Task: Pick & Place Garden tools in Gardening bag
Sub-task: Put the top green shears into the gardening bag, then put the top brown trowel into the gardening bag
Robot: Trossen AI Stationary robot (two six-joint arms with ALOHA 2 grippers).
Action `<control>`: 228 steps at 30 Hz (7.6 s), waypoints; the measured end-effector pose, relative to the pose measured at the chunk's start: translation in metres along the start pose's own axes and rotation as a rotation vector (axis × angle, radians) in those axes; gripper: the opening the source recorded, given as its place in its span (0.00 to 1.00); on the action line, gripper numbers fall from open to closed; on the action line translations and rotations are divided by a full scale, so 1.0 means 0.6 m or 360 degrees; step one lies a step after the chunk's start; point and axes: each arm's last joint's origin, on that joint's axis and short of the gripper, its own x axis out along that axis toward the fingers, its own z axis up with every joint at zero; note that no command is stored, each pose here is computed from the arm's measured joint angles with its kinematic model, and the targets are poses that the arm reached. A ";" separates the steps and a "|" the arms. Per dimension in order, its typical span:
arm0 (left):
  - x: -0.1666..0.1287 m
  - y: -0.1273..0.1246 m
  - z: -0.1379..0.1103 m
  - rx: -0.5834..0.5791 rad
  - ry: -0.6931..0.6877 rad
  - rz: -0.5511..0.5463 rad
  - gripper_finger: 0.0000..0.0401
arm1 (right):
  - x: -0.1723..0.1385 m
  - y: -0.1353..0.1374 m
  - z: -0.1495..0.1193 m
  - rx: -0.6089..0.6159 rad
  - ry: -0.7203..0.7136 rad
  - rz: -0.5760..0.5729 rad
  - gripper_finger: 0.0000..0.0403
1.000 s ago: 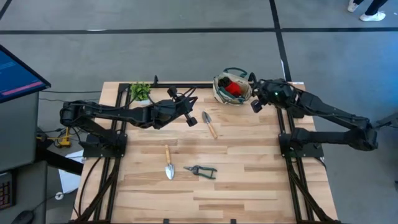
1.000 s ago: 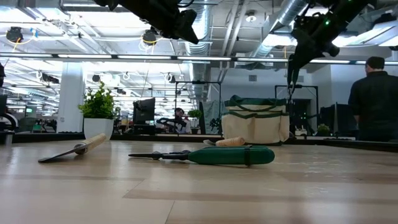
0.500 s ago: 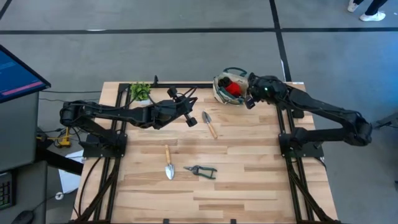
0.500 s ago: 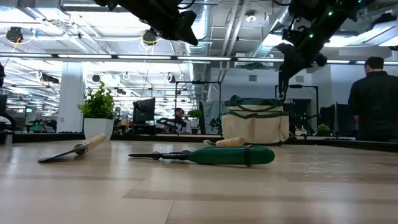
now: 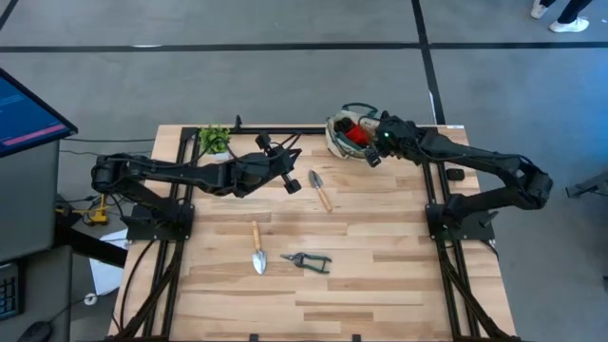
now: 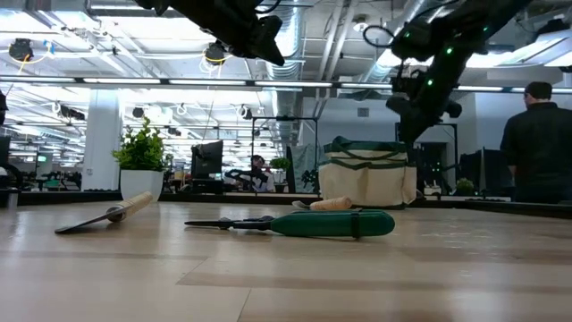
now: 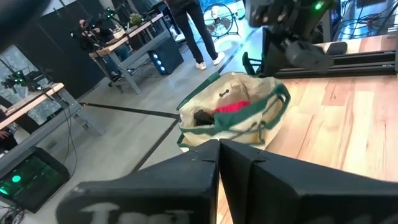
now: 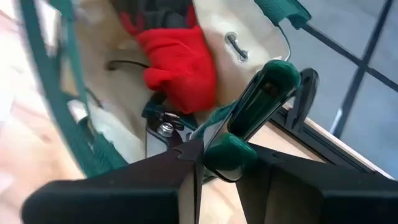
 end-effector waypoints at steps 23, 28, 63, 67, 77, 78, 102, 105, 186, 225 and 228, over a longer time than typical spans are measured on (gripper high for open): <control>0.000 0.000 -0.001 0.0002 0.0010 -0.0002 0.00 | -0.054 -0.018 0.034 -0.0078 -0.0068 0.0043 0.67; 0.000 0.000 -0.001 0.0002 0.0010 -0.0003 0.00 | -0.119 -0.033 0.057 -0.0074 -0.0215 0.0080 0.65; -0.017 -0.058 -0.109 0.0420 -0.0220 -0.1030 0.00 | -0.245 0.002 -0.130 -0.0290 -0.0546 0.0893 0.00; -0.001 -0.066 -0.097 0.0447 -0.0266 -0.1108 0.00 | -0.226 0.003 -0.175 -0.0265 -0.0683 0.1063 0.00; 0.089 -0.084 -0.083 0.0740 0.0113 -0.1265 0.00 | -0.222 -0.004 -0.217 -0.0289 -0.0916 0.1308 0.00; 0.096 -0.084 -0.083 0.0774 0.0131 -0.1271 0.00 | -0.224 -0.007 -0.218 -0.0312 -0.0944 0.1315 0.00; 0.184 -0.117 -0.125 0.0949 0.0063 -0.1440 0.02 | -0.228 -0.009 -0.221 -0.0341 -0.0958 0.1372 0.00; 0.187 -0.116 -0.120 0.0951 0.0025 -0.1385 0.03 | -0.228 -0.008 -0.221 -0.0349 -0.0952 0.1392 0.00; 0.215 -0.166 -0.241 0.0150 0.0635 -0.1563 0.23 | -0.216 0.048 -0.205 -0.0417 -0.0854 0.1346 0.00; 0.144 0.084 0.060 0.0154 -0.0679 -0.0787 0.13 | -0.216 0.048 -0.205 -0.0449 -0.0865 0.1337 0.00; 0.155 0.099 0.046 0.0028 -0.0617 -0.0826 0.13 | -0.216 0.049 -0.204 -0.0480 -0.0898 0.1330 0.00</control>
